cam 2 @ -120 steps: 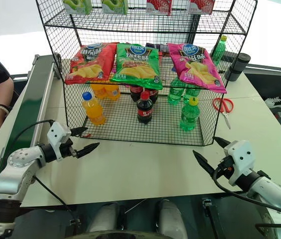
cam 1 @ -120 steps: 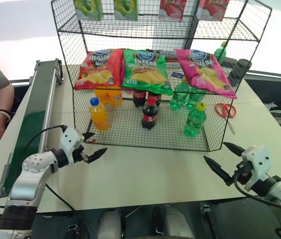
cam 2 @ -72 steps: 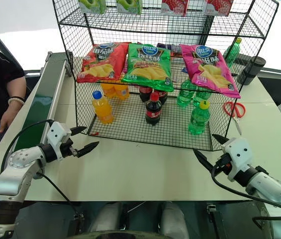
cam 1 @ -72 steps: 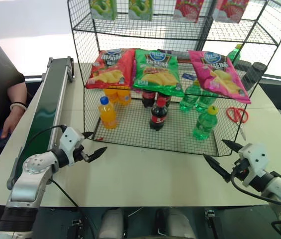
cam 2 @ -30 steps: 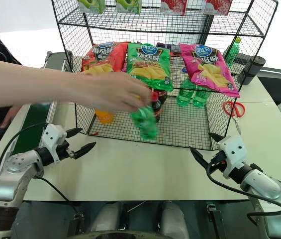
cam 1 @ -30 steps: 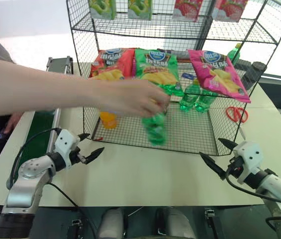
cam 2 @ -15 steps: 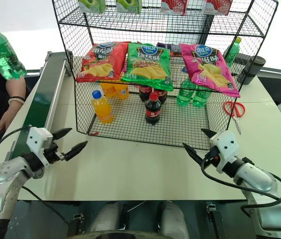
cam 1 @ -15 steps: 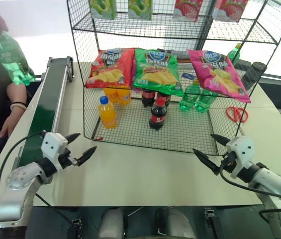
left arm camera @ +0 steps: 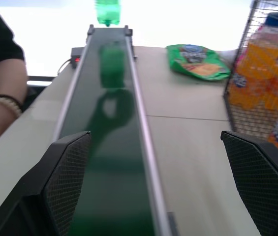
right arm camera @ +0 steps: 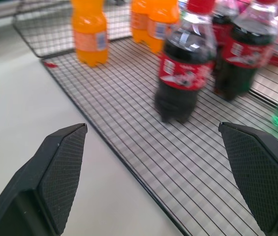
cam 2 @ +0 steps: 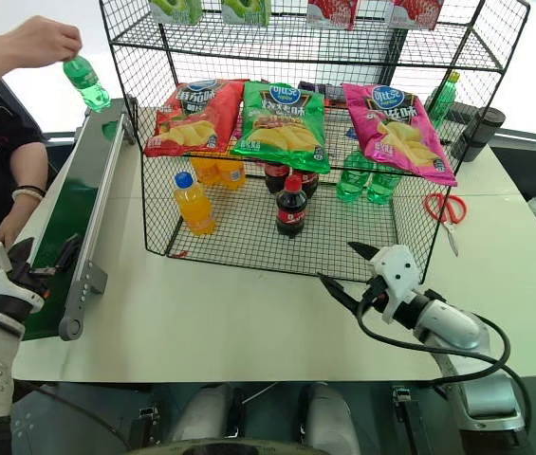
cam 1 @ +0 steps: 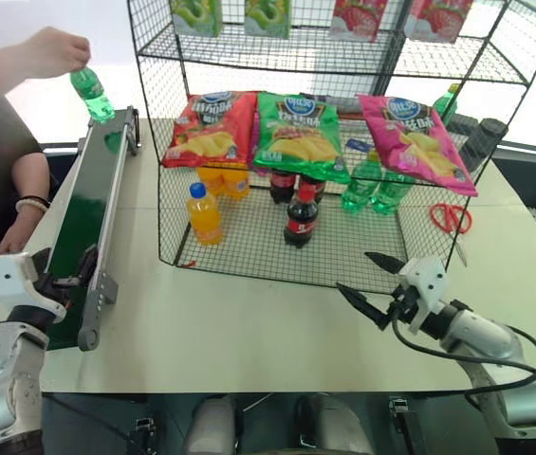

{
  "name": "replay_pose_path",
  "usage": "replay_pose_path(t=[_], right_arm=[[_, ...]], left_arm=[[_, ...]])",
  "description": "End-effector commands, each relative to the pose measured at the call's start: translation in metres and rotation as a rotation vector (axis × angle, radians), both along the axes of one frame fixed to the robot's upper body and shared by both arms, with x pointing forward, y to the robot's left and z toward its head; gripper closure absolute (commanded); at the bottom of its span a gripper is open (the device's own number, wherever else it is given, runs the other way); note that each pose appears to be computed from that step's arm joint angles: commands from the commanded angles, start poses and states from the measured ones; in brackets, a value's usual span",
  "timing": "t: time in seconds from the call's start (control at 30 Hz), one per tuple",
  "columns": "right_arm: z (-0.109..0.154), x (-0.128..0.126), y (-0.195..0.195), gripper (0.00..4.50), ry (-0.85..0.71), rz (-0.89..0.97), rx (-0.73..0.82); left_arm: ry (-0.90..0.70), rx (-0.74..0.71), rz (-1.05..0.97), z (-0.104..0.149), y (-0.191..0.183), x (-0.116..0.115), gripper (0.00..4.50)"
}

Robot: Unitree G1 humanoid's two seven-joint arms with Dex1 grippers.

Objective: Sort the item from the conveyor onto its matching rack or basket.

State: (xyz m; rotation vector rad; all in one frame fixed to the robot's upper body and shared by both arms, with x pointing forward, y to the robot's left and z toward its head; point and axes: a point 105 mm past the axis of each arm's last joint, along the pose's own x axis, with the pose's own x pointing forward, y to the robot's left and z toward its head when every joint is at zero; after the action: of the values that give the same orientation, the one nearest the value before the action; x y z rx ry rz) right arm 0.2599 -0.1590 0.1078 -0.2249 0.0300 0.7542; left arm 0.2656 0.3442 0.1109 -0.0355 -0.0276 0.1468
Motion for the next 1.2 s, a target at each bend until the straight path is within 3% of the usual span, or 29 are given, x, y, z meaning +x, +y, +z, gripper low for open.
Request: replay_pose_path(t=[0.03,0.77,1.2], right_arm=[[0.013,-0.004,0.016,0.04,-0.037,0.049,0.033],[0.020,-0.022,0.076,0.04,0.002,0.222,0.133],[0.021,-0.024,0.083,0.04,0.016,0.240,0.149]], left_arm=[[-0.020,0.049,0.046,0.005,0.010,-0.003,0.00],[-0.032,0.034,0.087,-0.004,0.010,0.011,0.00],[-0.032,0.037,0.085,-0.005,0.009,0.015,0.00]])
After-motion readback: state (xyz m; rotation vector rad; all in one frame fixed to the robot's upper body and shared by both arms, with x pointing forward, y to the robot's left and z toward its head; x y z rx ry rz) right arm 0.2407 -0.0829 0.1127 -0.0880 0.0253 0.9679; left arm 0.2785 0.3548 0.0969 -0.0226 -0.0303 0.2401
